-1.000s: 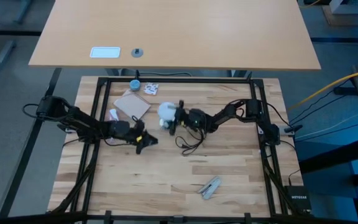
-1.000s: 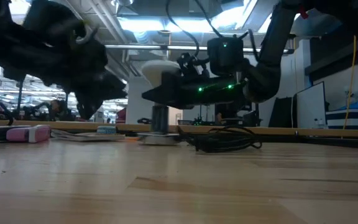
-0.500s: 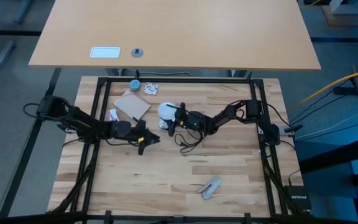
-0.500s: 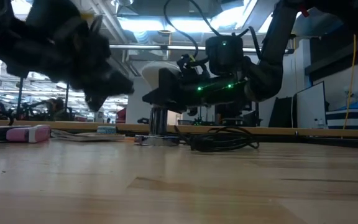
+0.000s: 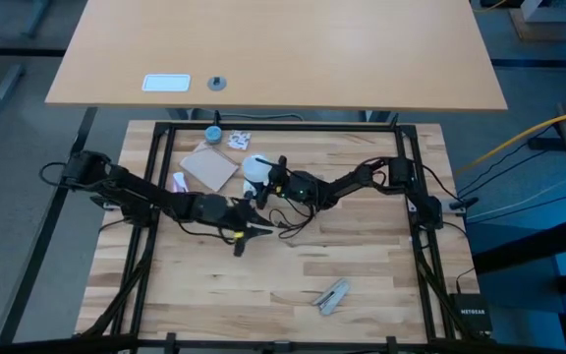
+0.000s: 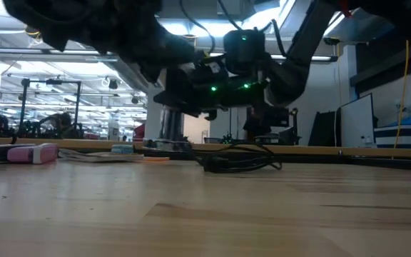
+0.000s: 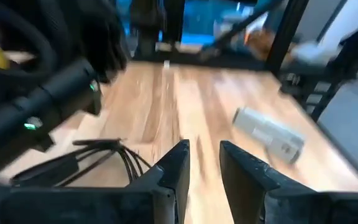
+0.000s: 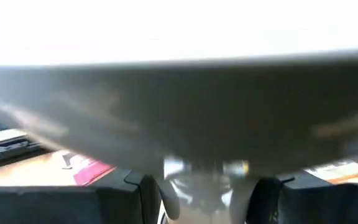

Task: Screw lightbulb
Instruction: Remove the lightbulb from the lamp

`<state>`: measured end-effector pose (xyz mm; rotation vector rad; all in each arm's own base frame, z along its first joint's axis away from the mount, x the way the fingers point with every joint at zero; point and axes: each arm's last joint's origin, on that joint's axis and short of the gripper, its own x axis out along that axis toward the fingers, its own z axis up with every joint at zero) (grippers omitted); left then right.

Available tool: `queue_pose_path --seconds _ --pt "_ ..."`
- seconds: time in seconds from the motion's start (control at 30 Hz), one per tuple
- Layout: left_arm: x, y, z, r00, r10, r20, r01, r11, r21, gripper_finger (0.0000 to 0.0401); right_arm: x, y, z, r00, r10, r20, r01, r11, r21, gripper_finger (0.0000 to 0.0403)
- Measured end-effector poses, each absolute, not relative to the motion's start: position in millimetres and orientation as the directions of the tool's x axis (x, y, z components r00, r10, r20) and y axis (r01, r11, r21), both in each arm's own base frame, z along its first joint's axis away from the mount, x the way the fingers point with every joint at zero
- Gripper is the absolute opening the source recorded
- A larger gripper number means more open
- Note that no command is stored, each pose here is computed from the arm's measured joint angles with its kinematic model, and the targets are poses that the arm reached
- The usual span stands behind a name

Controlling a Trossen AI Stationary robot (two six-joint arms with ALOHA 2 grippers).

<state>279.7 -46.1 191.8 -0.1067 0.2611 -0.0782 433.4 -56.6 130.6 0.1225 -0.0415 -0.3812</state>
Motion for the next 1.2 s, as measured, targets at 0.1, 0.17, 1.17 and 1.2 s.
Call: queue_pose_path --seconds 0.1,0.17,1.17,1.2 --pt "281.7 -48.0 183.3 0.942 -0.019 -0.334 0.01 1.0 -0.029 0.0079 437.2 -58.1 130.7 0.92 -0.391 -0.018 0.39 0.913 0.121 0.0165" --pt "281.6 -47.3 179.3 0.932 -0.001 -0.362 0.008 1.0 0.017 0.0079 437.2 -58.5 128.0 0.914 -0.404 -0.047 0.407 0.907 0.109 0.0165" --pt "286.5 -63.4 192.4 0.97 -0.132 -0.204 0.105 0.985 -0.136 0.0079 436.6 -52.6 113.8 0.923 -0.323 -0.21 0.333 0.943 0.014 0.0165" --pt "287.4 -61.2 192.4 0.97 -0.122 -0.212 0.088 0.983 -0.164 0.0079 436.8 -52.2 113.9 0.928 -0.309 -0.209 0.318 0.948 0.008 0.0165"
